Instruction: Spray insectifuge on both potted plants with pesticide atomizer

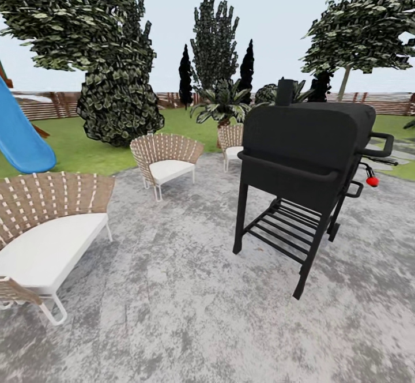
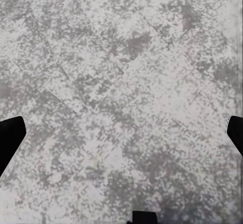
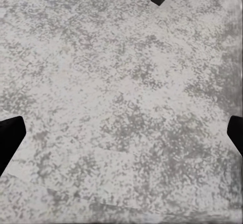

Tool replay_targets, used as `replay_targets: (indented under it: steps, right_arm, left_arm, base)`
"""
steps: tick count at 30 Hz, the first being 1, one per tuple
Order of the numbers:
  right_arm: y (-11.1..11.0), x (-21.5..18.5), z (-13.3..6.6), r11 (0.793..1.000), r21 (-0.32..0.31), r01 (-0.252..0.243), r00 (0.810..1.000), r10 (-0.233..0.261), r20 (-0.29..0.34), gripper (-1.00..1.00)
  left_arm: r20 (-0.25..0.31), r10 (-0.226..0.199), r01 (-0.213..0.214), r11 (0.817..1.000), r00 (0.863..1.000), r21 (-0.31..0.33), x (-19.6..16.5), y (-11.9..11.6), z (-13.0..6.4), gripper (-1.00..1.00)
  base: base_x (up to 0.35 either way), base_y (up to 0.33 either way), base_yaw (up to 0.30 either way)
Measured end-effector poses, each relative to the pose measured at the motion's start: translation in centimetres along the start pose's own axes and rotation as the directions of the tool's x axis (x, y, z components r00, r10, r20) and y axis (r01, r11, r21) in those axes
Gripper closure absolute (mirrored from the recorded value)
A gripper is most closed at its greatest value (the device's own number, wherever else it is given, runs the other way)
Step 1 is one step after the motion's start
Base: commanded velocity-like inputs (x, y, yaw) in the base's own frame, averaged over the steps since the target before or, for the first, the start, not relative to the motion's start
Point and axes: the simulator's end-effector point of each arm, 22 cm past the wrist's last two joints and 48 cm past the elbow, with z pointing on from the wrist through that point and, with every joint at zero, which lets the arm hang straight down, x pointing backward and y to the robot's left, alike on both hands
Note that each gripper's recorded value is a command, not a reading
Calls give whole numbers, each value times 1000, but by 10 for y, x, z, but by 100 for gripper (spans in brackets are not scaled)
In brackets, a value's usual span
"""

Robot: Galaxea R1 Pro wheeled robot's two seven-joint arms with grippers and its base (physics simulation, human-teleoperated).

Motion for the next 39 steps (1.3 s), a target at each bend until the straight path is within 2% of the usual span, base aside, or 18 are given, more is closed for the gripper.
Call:
replay_targets:
  steps: [39]
  right_arm:
    - [0,0,0,1000,-1,1,1000,-1,0,-100]
  left_arm:
    - [0,0,0,1000,1000,1,0,-1,0,-100]
  base:
    - [0,0,-288]
